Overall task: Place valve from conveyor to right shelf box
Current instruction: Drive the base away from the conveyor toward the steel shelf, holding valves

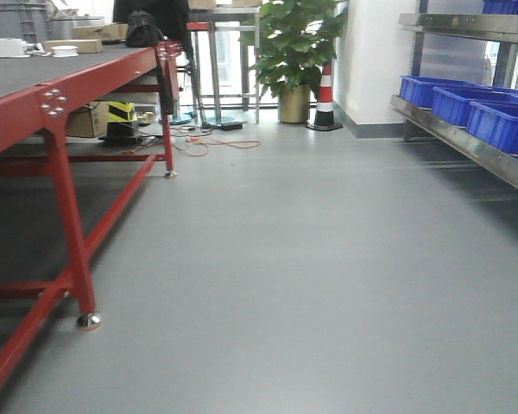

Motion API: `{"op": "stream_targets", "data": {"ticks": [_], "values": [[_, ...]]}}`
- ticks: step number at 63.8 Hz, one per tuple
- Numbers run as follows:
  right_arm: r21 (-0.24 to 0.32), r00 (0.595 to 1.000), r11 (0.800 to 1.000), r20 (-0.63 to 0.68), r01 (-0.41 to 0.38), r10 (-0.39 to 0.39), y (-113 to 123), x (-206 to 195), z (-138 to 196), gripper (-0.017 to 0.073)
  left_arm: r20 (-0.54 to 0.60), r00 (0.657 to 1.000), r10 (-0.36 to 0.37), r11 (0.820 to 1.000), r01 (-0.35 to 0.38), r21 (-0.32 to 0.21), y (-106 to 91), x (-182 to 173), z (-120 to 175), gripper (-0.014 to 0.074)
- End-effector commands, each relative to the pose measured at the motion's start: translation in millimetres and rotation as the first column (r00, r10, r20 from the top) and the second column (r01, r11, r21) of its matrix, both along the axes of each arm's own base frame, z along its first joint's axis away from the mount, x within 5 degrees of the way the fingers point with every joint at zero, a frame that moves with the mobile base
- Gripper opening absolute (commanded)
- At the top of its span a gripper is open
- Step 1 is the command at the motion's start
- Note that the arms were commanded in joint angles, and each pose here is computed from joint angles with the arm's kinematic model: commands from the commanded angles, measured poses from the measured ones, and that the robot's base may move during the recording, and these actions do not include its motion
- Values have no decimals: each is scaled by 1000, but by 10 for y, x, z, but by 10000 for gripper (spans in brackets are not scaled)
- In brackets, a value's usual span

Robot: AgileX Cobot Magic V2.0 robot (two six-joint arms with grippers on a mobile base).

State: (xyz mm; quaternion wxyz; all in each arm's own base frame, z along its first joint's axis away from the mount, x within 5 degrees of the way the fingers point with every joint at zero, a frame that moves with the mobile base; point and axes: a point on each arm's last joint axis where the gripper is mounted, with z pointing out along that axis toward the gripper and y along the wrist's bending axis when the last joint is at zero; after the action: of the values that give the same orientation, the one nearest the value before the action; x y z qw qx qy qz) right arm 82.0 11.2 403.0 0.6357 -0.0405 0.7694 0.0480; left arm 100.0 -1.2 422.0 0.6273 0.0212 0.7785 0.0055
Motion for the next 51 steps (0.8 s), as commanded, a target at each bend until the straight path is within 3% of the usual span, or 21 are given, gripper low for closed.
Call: {"op": "stream_targets", "data": {"ticks": [1, 51], "values": [[3, 995, 1000, 103, 13, -14, -13, -33, 131, -153, 74, 997, -1, 1000, 2, -8, -4, -20, 90, -111], [3, 995, 1000, 103, 13, -14, -13, -33, 131, -153, 74, 997, -1, 1000, 2, -8, -4, -20, 90, -111]]}}
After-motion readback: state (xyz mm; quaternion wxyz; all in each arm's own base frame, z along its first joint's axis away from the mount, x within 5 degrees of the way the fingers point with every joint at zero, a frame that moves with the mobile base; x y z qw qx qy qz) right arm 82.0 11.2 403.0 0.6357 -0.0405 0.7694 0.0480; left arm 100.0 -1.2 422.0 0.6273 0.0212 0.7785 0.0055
